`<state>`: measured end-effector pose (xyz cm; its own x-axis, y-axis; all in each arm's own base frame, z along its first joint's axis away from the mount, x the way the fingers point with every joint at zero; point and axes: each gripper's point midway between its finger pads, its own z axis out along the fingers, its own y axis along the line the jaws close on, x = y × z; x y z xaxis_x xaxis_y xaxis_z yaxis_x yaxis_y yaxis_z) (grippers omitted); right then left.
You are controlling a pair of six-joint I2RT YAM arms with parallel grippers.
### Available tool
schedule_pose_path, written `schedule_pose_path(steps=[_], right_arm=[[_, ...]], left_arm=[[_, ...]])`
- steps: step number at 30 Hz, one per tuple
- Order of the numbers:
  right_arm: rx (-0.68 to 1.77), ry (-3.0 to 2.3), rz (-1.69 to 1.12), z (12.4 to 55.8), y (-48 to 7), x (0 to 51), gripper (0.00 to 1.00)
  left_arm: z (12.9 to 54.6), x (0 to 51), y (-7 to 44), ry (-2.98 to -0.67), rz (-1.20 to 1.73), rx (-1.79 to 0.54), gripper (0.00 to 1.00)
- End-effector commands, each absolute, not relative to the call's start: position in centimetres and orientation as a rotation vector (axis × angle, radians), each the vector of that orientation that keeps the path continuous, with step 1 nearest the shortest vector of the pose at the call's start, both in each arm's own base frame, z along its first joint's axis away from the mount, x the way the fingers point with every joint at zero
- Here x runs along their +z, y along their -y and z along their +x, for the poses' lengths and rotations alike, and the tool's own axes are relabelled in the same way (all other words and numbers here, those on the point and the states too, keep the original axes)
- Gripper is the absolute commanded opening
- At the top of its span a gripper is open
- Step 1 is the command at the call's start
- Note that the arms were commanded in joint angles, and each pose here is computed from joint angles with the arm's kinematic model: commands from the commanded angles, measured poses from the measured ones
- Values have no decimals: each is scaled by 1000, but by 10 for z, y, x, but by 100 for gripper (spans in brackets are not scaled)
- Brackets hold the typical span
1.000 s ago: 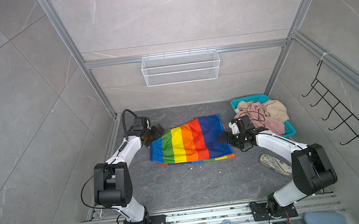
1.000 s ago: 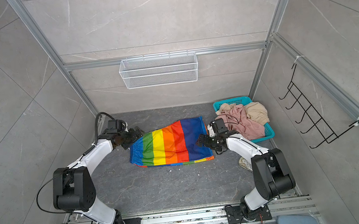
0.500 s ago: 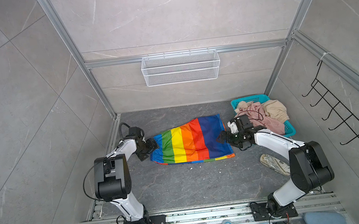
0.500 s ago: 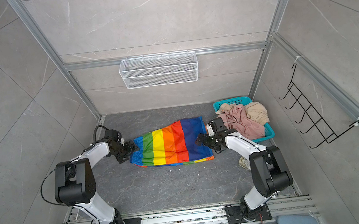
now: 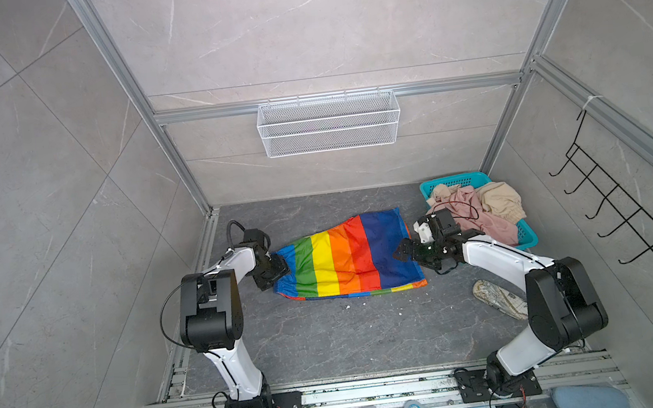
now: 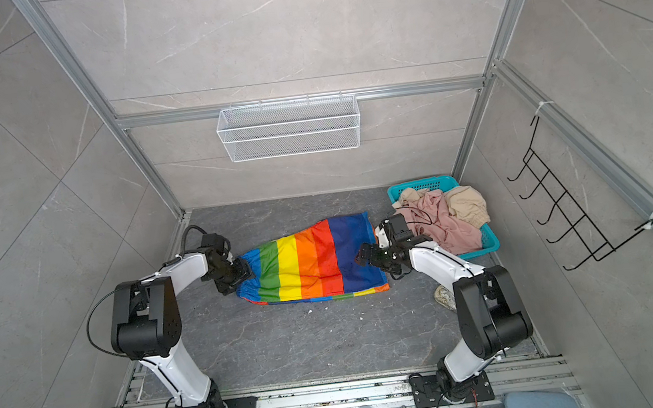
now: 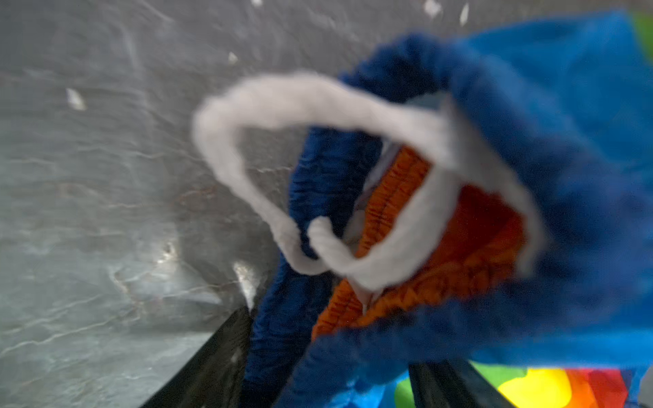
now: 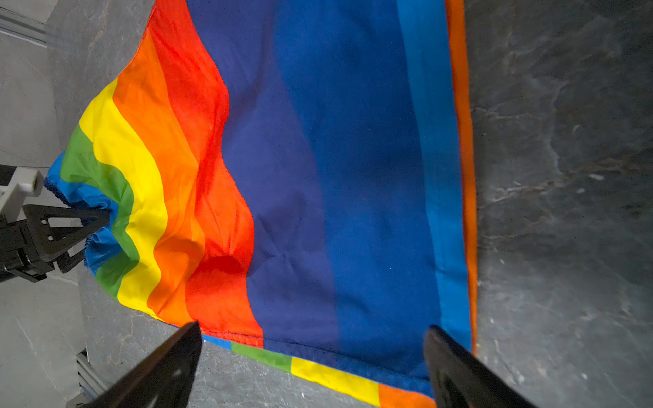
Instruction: Fold and stack the shorts
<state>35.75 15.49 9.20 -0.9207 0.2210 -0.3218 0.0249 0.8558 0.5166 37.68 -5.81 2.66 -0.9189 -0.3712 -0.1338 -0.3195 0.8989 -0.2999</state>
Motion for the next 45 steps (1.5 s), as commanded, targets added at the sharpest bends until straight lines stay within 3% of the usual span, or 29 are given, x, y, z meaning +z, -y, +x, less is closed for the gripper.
schedule_pose_path(steps=[1,3,6,8,19,28,36,45], right_arm=[[734,-2672,159,354,-157,86,99],[736,-2677,163,353,-158,84,99],[739,-2679,169,354,-158,81,99],[734,-2680,168,354,-157,81,99],[771,-2624,212,369,-163,102,99],[1034,-2439,376,414,-243,133,99],[1272,-2301,549,480,-330,134,99],[1302,-2280,582,533,-366,87,100]], left_arm=[[365,15,56,-2946,-499,-339,52],[366,15,59,-2947,-480,-338,38],[368,17,66,-2946,-442,-347,9],[370,19,71,-2948,-417,-366,0],[395,86,94,-2880,-259,-339,0],[414,144,108,-2807,-159,-290,0],[418,159,117,-2787,-133,-298,0],[413,141,117,-2816,-133,-301,0]])
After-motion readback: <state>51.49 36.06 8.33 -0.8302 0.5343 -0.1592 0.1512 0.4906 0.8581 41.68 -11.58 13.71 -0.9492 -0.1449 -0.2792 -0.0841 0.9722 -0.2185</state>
